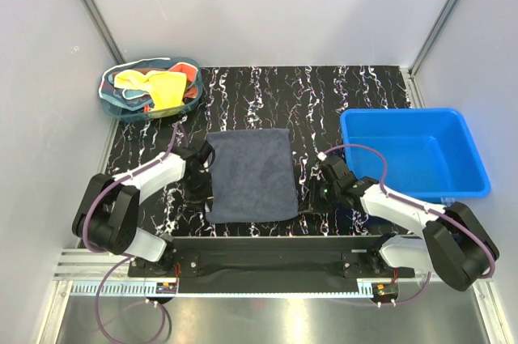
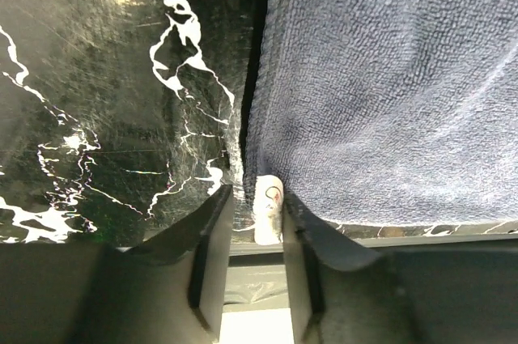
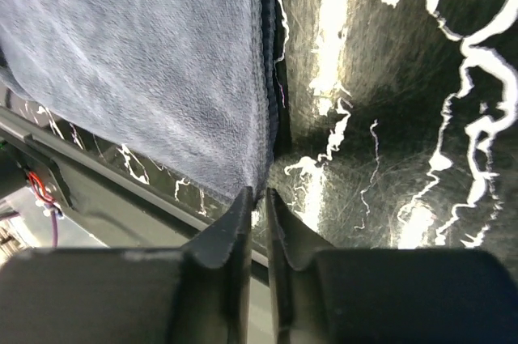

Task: Fold and stack the towels
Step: Fold the towel

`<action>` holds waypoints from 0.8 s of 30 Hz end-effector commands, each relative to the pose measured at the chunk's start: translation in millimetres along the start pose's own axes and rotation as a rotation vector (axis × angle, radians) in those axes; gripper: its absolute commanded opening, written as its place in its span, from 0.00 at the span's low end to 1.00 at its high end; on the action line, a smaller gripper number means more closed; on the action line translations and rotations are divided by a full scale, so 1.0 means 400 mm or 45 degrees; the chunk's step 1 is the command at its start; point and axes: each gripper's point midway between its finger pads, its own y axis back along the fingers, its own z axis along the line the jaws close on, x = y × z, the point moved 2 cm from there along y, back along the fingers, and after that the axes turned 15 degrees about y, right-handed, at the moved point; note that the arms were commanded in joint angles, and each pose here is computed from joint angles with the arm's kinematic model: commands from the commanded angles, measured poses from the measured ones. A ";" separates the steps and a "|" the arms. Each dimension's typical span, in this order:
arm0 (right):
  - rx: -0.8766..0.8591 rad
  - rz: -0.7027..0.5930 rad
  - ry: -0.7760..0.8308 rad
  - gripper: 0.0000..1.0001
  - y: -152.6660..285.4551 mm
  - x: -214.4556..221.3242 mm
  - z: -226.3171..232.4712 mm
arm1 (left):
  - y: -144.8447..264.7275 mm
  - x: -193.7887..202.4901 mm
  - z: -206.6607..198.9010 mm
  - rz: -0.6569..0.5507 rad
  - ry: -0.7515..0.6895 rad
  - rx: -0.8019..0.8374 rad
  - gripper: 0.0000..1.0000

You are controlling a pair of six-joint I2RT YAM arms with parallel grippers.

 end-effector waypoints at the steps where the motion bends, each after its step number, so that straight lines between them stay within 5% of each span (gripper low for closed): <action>1: 0.047 -0.099 0.043 0.24 0.022 -0.039 0.004 | 0.026 -0.018 -0.028 -0.073 0.019 0.059 0.36; 5: 0.037 -0.087 0.080 0.39 0.022 -0.042 0.008 | 0.032 -0.028 -0.029 -0.147 0.085 0.089 0.45; 12: 0.005 -0.012 0.161 0.49 -0.019 -0.048 0.012 | -0.004 -0.015 -0.030 -0.176 0.184 0.176 0.48; 24: -0.017 0.044 0.110 0.47 -0.056 -0.012 0.009 | -0.041 -0.004 -0.022 -0.173 0.207 0.205 0.48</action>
